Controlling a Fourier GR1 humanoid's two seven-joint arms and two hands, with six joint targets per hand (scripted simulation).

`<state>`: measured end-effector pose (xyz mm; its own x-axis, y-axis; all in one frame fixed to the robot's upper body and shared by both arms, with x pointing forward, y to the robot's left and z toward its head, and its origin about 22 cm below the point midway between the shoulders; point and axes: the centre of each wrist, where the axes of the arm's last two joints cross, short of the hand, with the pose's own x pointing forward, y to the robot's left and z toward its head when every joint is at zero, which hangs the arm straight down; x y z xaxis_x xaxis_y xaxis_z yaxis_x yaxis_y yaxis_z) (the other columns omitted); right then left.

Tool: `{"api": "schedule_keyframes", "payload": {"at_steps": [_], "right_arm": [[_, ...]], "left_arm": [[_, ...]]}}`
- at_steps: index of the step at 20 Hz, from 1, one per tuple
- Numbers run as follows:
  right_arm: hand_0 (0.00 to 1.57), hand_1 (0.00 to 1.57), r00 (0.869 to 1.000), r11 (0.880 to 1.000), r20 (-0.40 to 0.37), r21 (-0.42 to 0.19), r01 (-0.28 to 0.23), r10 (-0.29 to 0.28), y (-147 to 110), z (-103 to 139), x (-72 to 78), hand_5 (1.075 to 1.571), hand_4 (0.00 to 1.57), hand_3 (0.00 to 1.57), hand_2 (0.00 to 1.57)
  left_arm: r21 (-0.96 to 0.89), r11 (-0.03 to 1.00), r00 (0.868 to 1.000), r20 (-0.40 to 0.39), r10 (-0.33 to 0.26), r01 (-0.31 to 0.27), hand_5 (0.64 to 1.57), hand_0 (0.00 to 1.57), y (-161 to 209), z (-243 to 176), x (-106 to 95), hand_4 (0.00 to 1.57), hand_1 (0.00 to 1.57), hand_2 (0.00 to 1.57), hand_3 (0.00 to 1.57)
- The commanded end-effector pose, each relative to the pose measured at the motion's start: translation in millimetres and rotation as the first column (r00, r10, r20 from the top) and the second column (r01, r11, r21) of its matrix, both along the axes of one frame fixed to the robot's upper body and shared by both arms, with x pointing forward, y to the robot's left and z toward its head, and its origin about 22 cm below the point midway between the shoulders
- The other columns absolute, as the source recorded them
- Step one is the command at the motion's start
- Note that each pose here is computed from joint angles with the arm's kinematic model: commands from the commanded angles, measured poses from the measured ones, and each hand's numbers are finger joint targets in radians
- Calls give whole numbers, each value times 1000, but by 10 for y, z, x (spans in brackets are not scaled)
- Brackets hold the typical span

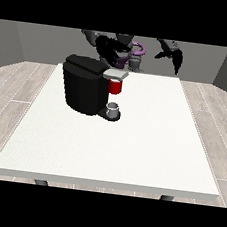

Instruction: Insert the coffee pod into the coffee machine and close the lid

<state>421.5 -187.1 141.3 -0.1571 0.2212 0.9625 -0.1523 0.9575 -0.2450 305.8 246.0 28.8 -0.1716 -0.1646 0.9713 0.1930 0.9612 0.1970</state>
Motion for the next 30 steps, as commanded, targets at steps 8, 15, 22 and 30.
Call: {"api": "schedule_keyframes", "payload": {"at_steps": [8, 15, 22, 30], "right_arm": [[0, 0, 988, 992, 152, -123, -6, 25, 455, 604, 142, 1571, 219, 0, 0], [0, 0, 984, 989, 171, -144, -15, 40, 784, 776, 169, 1571, 127, 0, 0], [0, 0, 966, 977, 256, -214, 10, 47, 946, 1176, 178, 1571, 0, 0, 0], [0, 0, 959, 981, 277, -195, -9, 64, 849, 1537, 229, 1571, 0, 0, 0]], "left_arm": [[-4, 997, 996, 49, -78, 78, 1571, 0, -134, 86, -4, 365, 0, 0, 0], [-10, 998, 996, 76, -56, 57, 1571, 0, -255, 222, 70, 398, 0, 0, 0], [-31, 996, 988, 135, -76, 81, 1571, 0, -32, 385, 206, 444, 0, 0, 0], [-26, 992, 983, 144, -119, 123, 1571, 0, 53, 344, 139, 362, 0, 0, 0]]}}
